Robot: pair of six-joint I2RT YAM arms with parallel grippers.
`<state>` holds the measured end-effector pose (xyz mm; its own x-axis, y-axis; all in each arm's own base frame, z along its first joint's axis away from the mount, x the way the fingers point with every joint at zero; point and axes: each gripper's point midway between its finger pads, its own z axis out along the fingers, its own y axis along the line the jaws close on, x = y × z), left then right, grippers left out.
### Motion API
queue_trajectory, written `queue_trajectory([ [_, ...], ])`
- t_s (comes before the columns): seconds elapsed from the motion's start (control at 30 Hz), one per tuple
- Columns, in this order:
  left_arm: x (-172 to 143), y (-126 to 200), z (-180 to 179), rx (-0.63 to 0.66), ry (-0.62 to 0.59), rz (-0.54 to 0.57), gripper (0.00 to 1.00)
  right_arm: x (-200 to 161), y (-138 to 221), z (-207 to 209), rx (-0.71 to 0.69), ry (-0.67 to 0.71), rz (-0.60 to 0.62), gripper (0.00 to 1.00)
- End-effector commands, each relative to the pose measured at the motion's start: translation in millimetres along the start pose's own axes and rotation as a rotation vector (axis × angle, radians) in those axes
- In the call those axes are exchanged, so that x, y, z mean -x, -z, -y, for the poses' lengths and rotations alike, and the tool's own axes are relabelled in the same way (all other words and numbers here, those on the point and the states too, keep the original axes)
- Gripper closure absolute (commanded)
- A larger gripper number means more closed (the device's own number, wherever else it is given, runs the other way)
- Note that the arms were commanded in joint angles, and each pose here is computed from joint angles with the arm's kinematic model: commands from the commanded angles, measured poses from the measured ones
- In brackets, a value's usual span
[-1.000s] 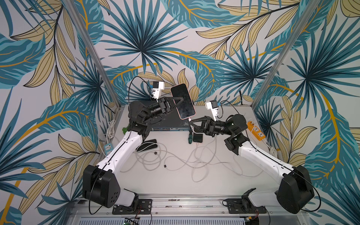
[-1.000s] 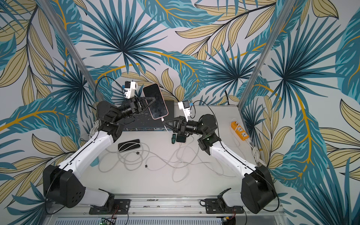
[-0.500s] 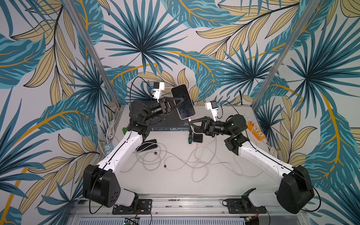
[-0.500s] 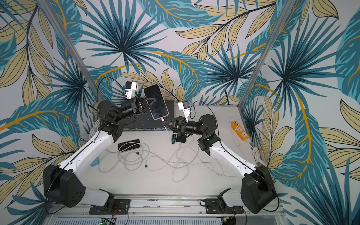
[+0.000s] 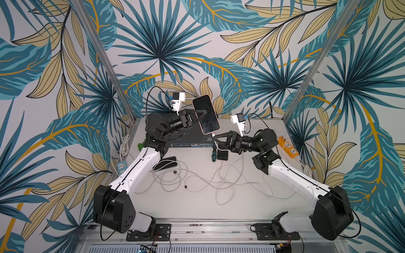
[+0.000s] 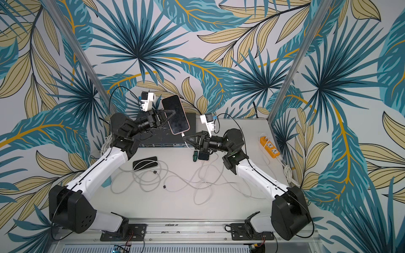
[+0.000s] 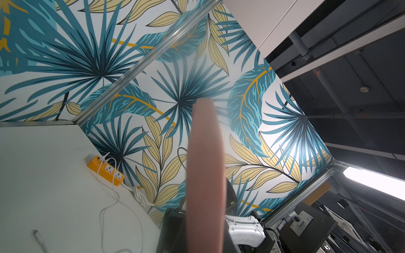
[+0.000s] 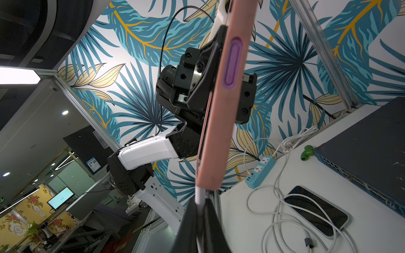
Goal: Plug the charging cable into the phone
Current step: Insert the charging cable into the phone.
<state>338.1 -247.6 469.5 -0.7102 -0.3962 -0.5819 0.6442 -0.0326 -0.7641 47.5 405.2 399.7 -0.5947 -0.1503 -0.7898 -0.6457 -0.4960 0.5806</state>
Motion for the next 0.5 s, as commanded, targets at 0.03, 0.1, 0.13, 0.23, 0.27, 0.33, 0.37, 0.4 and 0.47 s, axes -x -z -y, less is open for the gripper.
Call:
queue_trajectory([
  [0.03,7.1,1.2,32.4,-0.065,-0.096,0.012,1.00,-0.8,-0.8,4.6,-0.005,0.011,0.003,1.00],
  [0.1,6.3,1.6,33.5,-0.067,-0.097,0.009,1.00,-0.7,-0.9,5.1,-0.006,0.010,0.003,1.00],
  [0.13,5.6,2.0,33.9,-0.067,-0.097,0.009,1.00,0.0,-0.6,5.2,-0.007,0.012,0.005,1.00],
  [0.23,3.3,3.3,35.5,-0.069,-0.097,0.005,1.00,0.1,-0.7,5.7,-0.007,0.014,0.006,1.00],
  [0.27,2.6,3.6,35.7,-0.069,-0.096,0.004,1.00,0.3,-0.6,6.0,-0.008,0.013,0.006,1.00],
  [0.33,1.1,4.4,35.6,-0.068,-0.098,0.001,1.00,1.4,-0.8,5.2,-0.006,0.015,0.007,1.00],
  [0.37,0.7,4.5,35.2,-0.068,-0.098,0.001,1.00,2.0,-0.6,4.8,-0.007,0.017,0.008,1.00],
  [0.4,0.1,4.5,35.4,-0.068,-0.096,0.000,1.00,2.5,-0.6,4.3,-0.006,0.019,0.009,1.00],
  [0.47,-1.1,4.2,35.0,-0.069,-0.097,-0.003,1.00,3.2,-0.8,3.5,-0.005,0.019,0.010,1.00],
])
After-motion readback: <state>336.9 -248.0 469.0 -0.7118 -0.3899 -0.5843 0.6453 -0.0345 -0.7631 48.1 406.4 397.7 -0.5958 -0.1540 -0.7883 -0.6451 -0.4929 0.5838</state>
